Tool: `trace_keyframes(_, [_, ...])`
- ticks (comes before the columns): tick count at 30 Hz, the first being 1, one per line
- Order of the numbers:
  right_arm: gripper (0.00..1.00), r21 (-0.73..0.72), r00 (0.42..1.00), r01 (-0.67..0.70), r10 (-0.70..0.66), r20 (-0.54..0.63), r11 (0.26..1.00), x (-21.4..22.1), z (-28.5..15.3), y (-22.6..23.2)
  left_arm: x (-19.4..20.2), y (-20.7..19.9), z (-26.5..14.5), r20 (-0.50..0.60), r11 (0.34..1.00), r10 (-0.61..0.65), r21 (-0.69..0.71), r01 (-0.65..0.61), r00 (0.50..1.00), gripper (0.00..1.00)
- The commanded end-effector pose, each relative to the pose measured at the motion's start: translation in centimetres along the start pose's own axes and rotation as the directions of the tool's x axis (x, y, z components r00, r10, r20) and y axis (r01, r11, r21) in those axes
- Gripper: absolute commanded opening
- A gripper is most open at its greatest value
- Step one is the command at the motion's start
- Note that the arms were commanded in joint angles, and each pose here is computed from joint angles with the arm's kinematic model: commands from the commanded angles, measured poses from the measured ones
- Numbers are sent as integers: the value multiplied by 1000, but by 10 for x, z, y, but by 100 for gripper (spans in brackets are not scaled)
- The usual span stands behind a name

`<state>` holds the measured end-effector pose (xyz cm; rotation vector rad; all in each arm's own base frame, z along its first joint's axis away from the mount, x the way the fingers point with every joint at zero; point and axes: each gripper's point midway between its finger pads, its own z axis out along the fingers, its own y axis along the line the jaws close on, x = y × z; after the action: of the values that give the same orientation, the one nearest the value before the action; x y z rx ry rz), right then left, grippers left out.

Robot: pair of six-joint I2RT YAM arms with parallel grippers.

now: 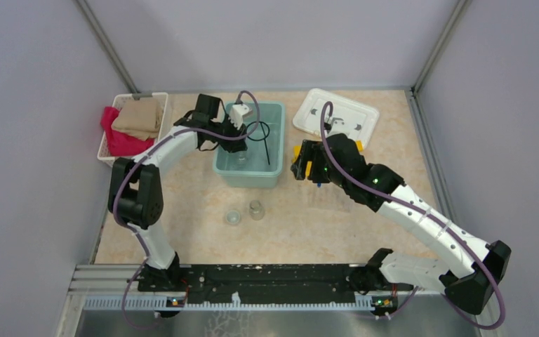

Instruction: Organize the chemistry lab equipment

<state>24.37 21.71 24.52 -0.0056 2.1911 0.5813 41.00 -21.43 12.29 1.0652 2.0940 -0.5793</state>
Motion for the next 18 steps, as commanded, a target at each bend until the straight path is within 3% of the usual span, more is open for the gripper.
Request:
trace_keyframes(1, [71,-16,999,8,-7,51,1000,-19,-9,6,-9,4,12,60,999,40,-6,-40,997,0])
trace_keyframes(12, [70,-34,999,14,-13,32,999,-20,-4,14,1,19,19,58,994,76,-86,-71,995,0])
trace_keyframes(14, [70,-39,1000,9,-8,27,999,-18,-4,15,2,21,19,51,993,76,-97,-71,996,10])
trace_keyframes(15, [71,-40,1000,6,-5,25,999,-17,-4,15,1,21,18,51,992,73,-102,-67,996,24])
trace_keyframes(18, [71,-47,1000,4,-3,19,999,-13,-3,16,-9,20,5,64,990,85,-120,-76,994,42])
